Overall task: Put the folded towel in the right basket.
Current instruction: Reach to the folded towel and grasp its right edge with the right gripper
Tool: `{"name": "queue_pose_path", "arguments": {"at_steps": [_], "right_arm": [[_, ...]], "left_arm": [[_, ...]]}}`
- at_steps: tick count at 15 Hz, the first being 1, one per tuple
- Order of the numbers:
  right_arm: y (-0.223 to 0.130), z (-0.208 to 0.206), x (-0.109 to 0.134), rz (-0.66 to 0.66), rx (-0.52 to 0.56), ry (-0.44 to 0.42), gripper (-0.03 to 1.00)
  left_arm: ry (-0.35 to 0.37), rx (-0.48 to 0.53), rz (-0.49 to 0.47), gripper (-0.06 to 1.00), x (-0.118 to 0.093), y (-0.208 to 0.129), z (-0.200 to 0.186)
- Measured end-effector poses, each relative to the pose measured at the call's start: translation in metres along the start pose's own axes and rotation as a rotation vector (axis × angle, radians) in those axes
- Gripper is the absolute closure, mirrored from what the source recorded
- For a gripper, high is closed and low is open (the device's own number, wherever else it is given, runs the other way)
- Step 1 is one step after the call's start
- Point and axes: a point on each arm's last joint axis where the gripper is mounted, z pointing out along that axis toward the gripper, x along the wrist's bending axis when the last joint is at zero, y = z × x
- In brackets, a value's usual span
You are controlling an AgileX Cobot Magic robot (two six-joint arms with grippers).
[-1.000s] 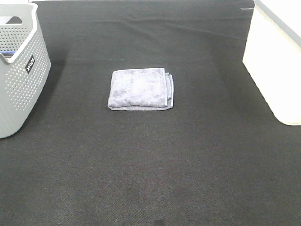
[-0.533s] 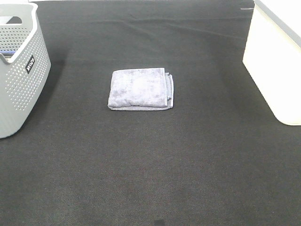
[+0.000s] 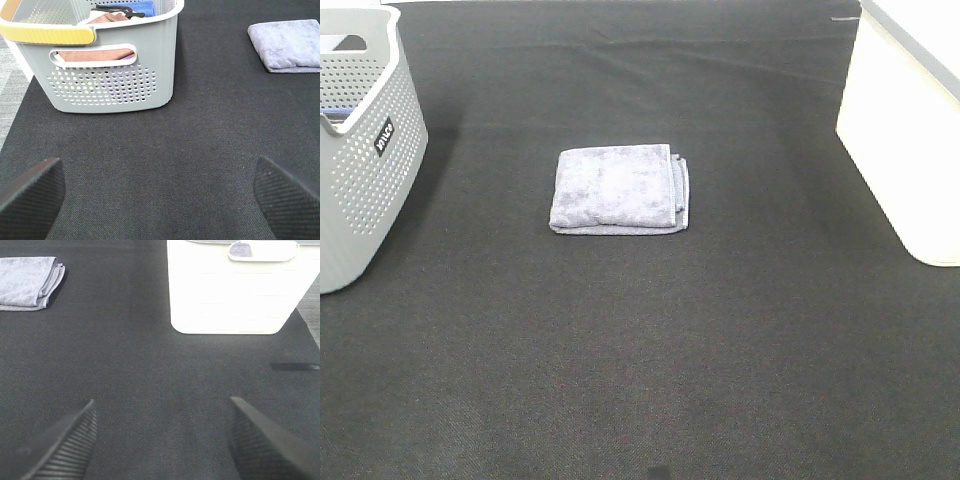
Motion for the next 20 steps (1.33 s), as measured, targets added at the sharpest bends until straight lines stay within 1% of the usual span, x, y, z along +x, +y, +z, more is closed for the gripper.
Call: {"name": "queue_pose_path", "arguments": {"at_steps": [14,15,16,18,19,20], "right_arm": [[0.0,0.0,0.0,0.0,-0.001,0.0,0.28],[0.003,-0.001,0.0,0.0,-0.016,-0.001,0.28],[0.01,-0.002,0.0,0.0,-0.057,-0.003,0.28],[0.04,0.001,-0.002,0.002,-0.176,-0.01,0.28],[0.065,0.013,-0.003,0.005,-0.195,-0.014,0.28],[0.072,0.017,-0.004,0.006,-0.194,-0.014,0.28]], "left_arm": [[0.0,0.0,0.0,-0.03,0.0,0.0,0.0],[0.0,0.0,0.0,-0.03,0.0,0.0,0.0],[0.0,0.0,0.0,-0.03,0.0,0.0,0.0],[0.0,0.0,0.0,-0.03,0.0,0.0,0.0],[0.0,0.0,0.0,-0.03,0.0,0.0,0.0],[0.0,0.0,0.0,-0.03,0.0,0.0,0.0]]}}
